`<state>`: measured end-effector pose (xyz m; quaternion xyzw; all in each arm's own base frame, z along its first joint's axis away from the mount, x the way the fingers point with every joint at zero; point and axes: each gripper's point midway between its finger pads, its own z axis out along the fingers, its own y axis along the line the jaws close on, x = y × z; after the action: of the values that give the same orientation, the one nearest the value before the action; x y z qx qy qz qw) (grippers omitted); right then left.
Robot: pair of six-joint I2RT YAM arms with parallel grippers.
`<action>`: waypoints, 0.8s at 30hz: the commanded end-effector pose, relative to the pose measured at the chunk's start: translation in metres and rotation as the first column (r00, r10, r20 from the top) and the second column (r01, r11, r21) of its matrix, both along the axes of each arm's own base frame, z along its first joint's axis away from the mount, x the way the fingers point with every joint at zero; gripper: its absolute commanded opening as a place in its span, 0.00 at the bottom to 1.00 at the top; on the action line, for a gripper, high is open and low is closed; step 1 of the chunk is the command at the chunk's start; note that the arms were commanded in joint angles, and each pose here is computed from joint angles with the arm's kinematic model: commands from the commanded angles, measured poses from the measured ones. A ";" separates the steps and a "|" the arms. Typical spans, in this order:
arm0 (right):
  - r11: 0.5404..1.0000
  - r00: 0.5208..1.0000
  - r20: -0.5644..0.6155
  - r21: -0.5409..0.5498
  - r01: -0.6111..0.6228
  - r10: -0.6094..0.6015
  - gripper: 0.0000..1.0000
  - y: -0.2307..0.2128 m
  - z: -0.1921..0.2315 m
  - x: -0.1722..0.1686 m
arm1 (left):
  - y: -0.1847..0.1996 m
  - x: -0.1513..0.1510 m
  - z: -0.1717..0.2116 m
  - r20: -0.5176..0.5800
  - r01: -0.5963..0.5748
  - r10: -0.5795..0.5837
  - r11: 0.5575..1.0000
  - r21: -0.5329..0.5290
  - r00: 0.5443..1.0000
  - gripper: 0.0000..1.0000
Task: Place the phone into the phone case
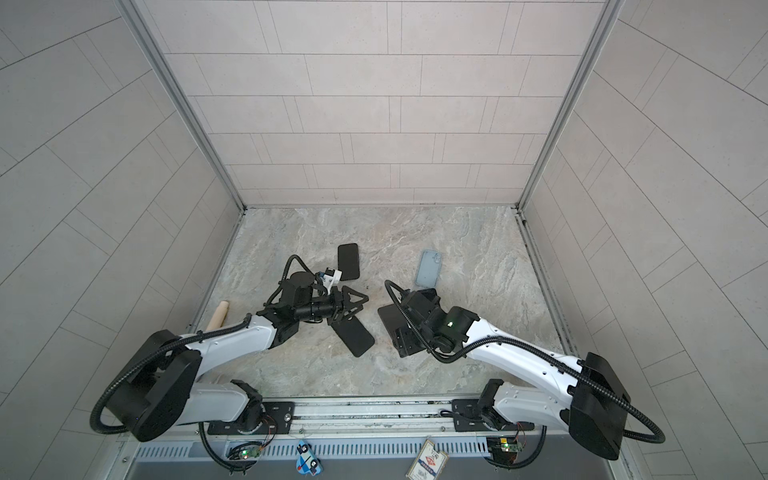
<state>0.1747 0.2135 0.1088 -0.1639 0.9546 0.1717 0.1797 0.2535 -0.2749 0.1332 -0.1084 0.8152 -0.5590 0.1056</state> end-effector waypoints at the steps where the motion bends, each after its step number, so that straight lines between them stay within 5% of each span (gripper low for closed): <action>1: 0.996 0.998 0.065 0.084 0.004 -0.009 0.47 0.013 0.028 0.008 | -0.012 0.005 0.015 0.022 0.016 -0.015 0.999 -0.046 1.000 0.56; 15: 0.997 0.994 0.087 0.059 0.055 -0.060 0.45 0.002 0.031 0.012 | -0.017 0.002 -0.002 -0.022 0.031 -0.032 0.999 -0.035 0.999 0.56; 24: 0.996 0.996 0.030 -0.029 0.086 -0.086 0.44 -0.010 -0.014 0.007 | -0.017 0.001 -0.005 -0.030 0.014 -0.016 0.998 -0.068 0.999 0.56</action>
<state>0.1832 0.2106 0.1111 -0.1370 0.9546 0.1660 0.2060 0.2562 -0.2893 0.1218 -0.1160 0.8099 -0.5685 0.0860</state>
